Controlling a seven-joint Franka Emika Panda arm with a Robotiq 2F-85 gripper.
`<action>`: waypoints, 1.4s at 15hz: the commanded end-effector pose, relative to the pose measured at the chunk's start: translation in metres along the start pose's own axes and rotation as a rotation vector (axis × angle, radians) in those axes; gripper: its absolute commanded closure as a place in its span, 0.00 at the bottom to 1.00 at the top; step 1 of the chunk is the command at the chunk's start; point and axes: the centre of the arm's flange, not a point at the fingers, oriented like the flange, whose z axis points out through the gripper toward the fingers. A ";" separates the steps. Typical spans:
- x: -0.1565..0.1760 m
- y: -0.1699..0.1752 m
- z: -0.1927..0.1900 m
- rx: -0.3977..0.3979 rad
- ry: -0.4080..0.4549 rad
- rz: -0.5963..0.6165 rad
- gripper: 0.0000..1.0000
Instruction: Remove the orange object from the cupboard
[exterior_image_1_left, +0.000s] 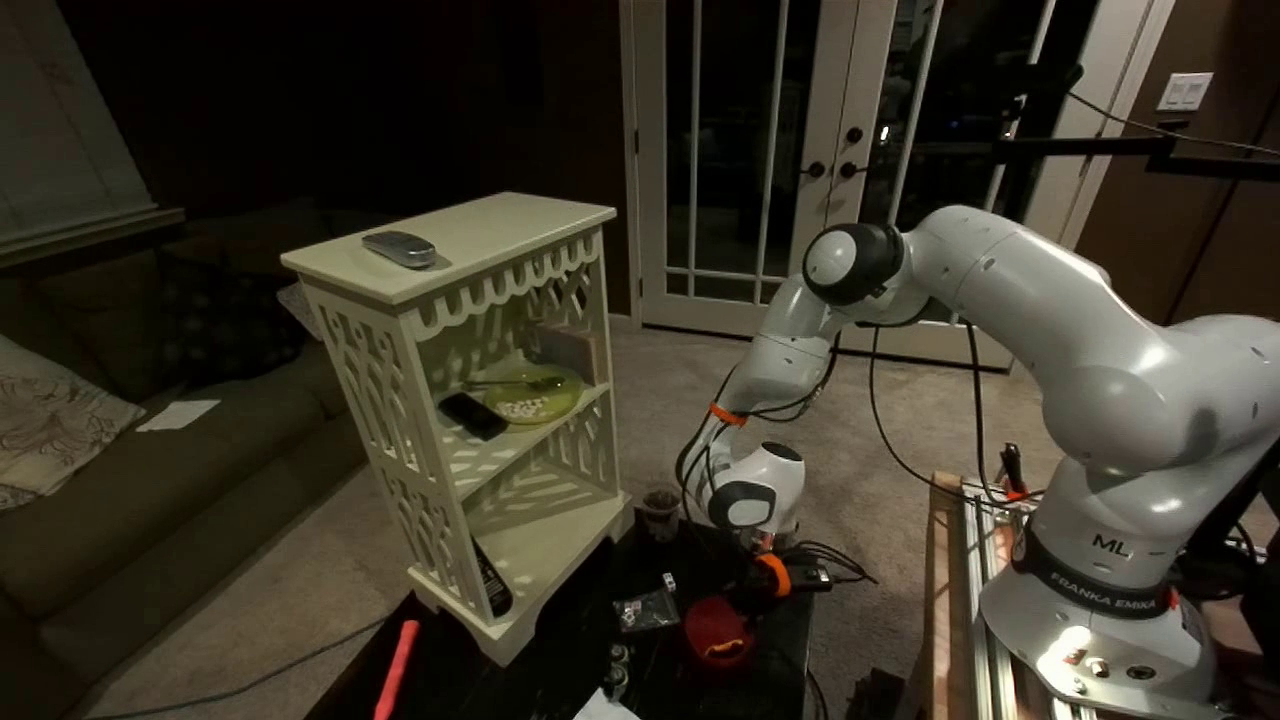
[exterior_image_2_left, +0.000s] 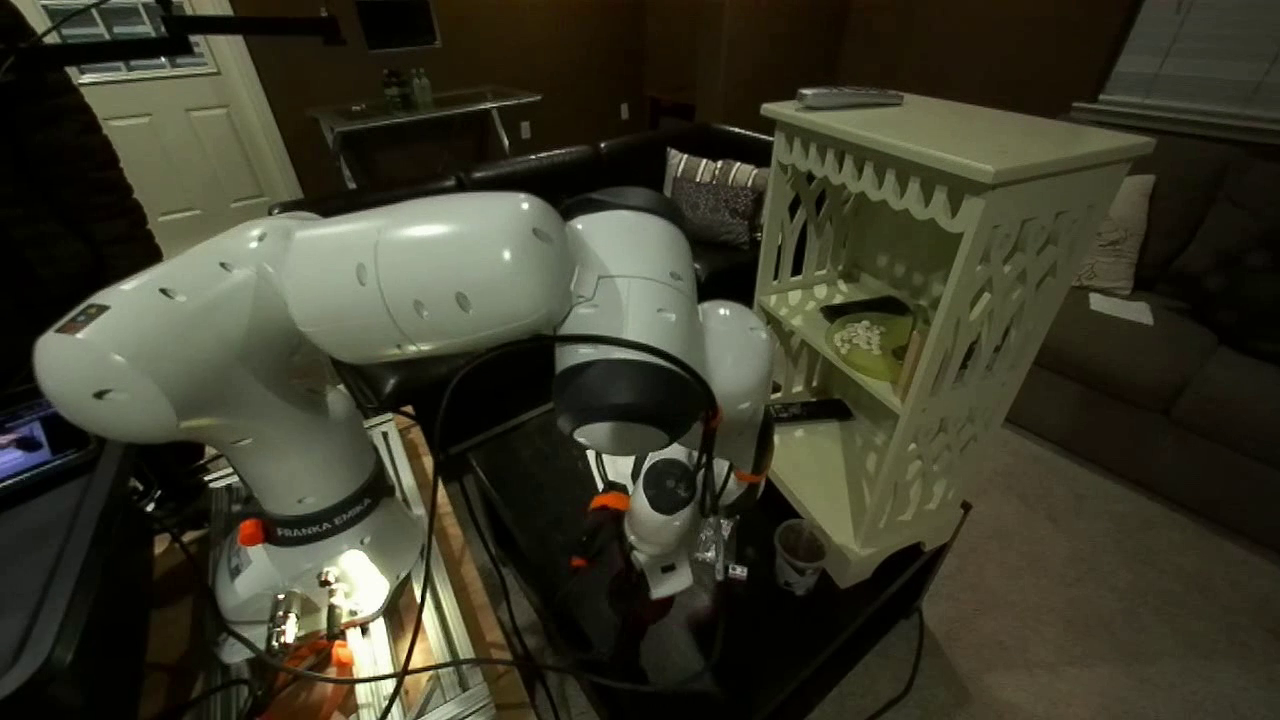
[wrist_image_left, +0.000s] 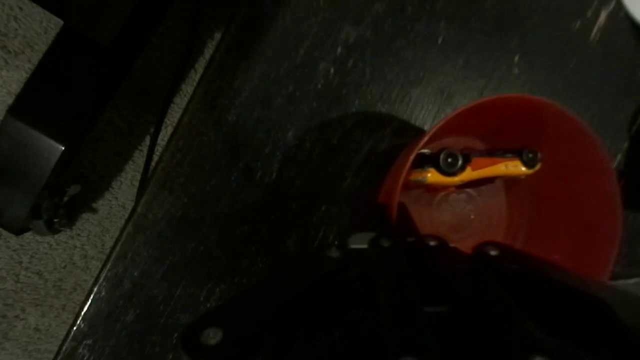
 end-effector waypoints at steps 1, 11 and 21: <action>-0.027 -0.001 -0.005 0.009 -0.086 -0.177 0.99; -0.068 -0.041 0.018 -0.045 -0.078 -0.342 0.51; -0.051 -0.039 -0.041 0.002 0.062 -0.284 0.00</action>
